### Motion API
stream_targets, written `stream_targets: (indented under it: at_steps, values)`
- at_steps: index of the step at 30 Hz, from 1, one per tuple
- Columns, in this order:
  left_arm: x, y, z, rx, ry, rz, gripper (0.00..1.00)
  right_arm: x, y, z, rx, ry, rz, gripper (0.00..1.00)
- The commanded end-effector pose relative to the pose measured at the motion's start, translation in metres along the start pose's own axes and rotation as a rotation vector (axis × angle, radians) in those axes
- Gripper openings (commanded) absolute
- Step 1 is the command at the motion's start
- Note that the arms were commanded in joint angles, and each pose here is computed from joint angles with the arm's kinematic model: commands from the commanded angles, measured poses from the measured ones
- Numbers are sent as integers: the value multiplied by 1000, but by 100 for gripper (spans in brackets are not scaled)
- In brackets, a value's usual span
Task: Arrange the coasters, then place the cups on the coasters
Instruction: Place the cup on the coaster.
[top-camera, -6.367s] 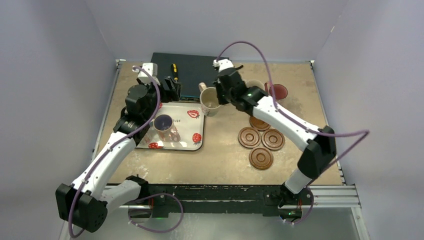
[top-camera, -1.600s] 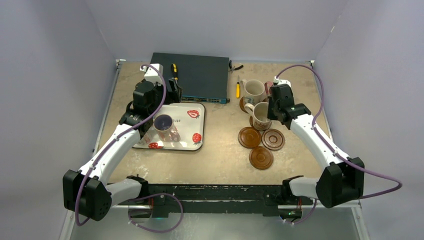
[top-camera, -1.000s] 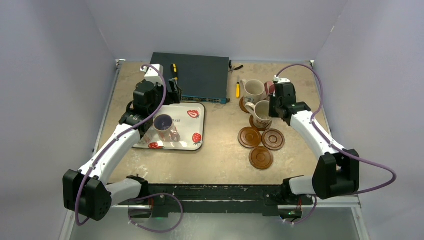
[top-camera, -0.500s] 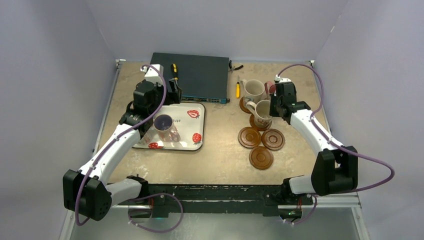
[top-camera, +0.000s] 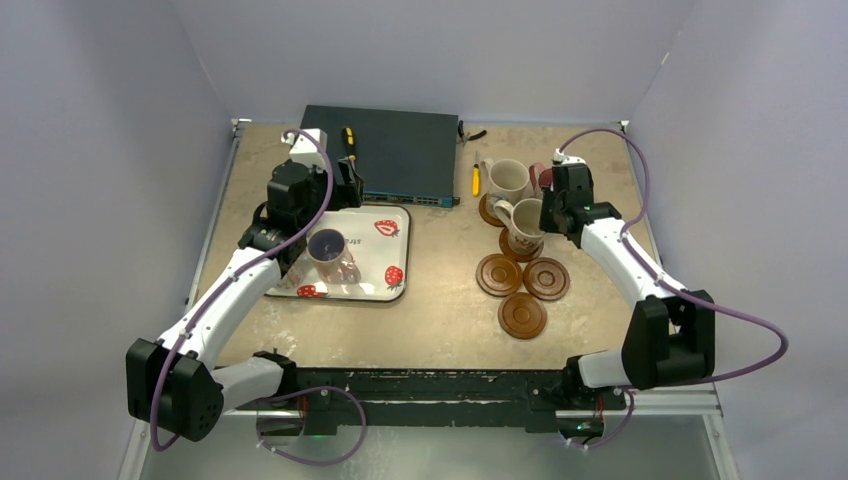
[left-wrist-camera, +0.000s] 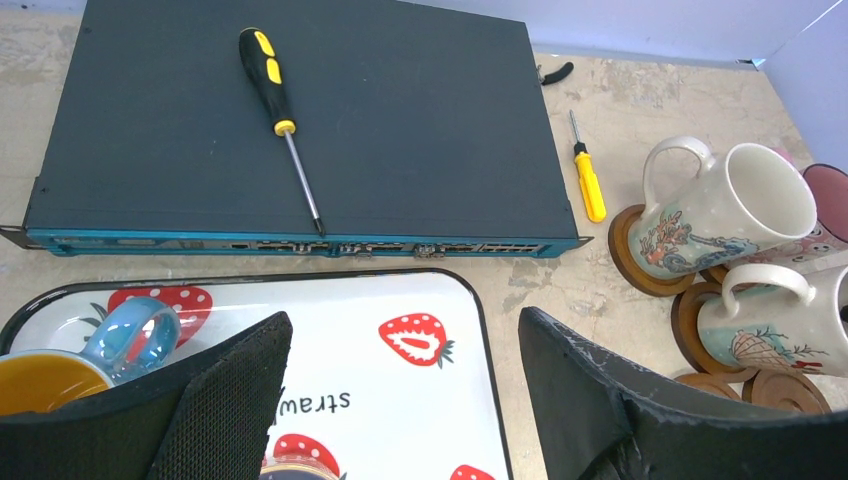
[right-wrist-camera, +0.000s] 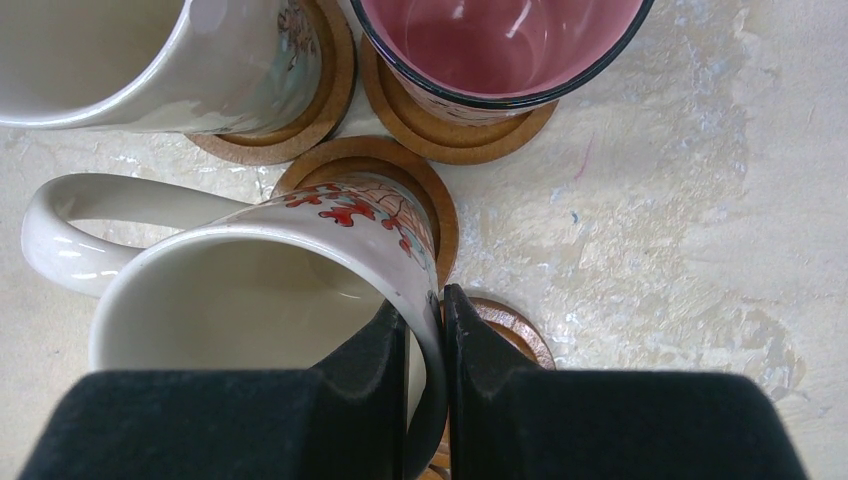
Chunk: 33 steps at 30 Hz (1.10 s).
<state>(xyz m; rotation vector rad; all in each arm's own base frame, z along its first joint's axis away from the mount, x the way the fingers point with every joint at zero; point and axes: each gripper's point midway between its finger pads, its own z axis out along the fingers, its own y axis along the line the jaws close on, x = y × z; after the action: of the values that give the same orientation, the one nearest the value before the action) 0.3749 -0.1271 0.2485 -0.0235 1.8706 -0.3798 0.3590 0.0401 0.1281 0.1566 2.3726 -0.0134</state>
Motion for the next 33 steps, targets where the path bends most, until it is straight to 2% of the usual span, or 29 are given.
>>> stream_targets:
  at_steps: [1,33]
  values:
    - [-22,-3,0,5,-51,3,80,-34,2,-1,12,-105,66,0]
    - [-22,-3,0,4,-51,3,80,-26,-5,12,83,-58,145,0]
